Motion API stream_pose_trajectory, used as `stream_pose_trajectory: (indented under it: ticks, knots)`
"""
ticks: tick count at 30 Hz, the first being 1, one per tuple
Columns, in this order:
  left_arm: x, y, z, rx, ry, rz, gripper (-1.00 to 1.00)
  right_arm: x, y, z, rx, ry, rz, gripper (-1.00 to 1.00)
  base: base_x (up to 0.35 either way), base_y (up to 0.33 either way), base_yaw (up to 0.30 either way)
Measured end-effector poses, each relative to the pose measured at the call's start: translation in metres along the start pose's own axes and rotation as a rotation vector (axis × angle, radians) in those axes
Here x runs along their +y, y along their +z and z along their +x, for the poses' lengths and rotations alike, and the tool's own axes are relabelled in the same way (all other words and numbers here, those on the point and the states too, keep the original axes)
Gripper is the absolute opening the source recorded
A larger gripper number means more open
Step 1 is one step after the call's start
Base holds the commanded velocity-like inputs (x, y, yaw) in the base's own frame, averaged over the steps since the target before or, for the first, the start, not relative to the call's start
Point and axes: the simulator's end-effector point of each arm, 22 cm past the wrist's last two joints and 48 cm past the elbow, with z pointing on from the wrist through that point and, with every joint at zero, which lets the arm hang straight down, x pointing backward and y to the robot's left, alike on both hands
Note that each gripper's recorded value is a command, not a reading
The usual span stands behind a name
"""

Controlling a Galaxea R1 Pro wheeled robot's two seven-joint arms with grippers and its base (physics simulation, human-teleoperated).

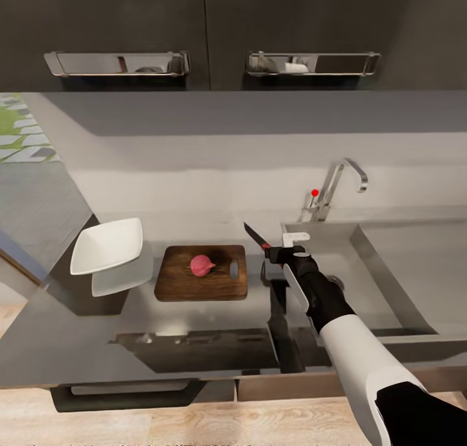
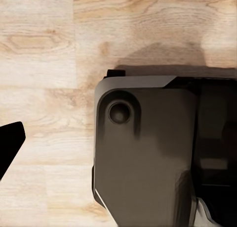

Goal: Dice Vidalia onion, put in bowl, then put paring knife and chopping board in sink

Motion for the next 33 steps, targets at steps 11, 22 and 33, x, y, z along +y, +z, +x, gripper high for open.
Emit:
stream_pose_trajectory:
  ticks: [11,22,33]
  knots:
    - [0.000,0.001,0.007,0.017,0.002,-0.001,1.00,0.000,0.005,0.008,0.013,0.000,-0.001,1.00,0.000,0.000,0.000]
    - [0.000,0.001,0.013,0.031,0.003,-0.001,1.00,0.002,0.011,0.017,0.029,-0.001,-0.003,1.00,0.000,0.000,0.000]
    - [0.000,0.001,0.018,0.044,0.003,-0.001,1.00,0.003,0.016,0.026,0.042,-0.001,-0.004,1.00,0.000,0.000,0.000]
